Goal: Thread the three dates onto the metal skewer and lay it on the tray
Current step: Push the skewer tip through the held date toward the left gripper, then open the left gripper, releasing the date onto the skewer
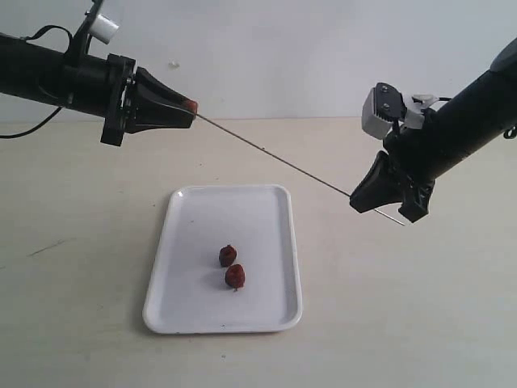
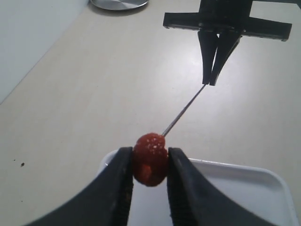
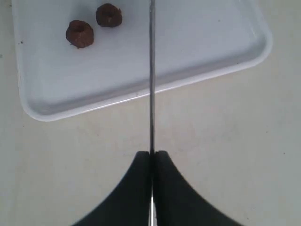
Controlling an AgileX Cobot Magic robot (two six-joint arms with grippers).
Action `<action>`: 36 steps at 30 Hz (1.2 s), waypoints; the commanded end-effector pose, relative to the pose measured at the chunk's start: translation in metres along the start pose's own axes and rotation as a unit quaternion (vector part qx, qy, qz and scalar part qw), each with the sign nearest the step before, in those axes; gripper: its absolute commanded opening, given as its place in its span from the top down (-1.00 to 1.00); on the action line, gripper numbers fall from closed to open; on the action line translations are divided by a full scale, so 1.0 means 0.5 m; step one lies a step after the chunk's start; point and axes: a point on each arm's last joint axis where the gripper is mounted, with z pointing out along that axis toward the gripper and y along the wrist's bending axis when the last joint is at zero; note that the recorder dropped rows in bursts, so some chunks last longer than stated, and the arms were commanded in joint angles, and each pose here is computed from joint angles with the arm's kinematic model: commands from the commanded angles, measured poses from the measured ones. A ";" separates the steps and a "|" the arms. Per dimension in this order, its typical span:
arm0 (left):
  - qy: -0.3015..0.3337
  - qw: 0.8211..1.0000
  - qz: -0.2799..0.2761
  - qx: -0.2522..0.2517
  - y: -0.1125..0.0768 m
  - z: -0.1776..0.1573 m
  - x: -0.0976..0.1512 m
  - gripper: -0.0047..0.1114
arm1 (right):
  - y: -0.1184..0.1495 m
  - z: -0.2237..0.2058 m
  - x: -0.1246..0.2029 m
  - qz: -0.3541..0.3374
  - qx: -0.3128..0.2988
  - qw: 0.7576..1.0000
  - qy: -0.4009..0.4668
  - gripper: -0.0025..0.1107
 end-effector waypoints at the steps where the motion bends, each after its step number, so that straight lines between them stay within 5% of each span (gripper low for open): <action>1: -0.008 1.000 0.001 -0.001 -0.004 -0.001 -0.014 0.45 | -0.005 -0.003 -0.007 0.011 0.010 1.000 -0.017 0.96; 16: 0.036 0.998 0.023 0.053 -0.040 0.055 -0.021 0.45 | 0.000 -0.004 -0.015 -0.014 -0.004 0.999 -0.039 0.96; 36: 0.026 0.998 0.018 0.049 -0.039 0.056 -0.025 0.45 | 0.016 0.009 -0.048 -0.021 -0.023 0.996 -0.080 0.96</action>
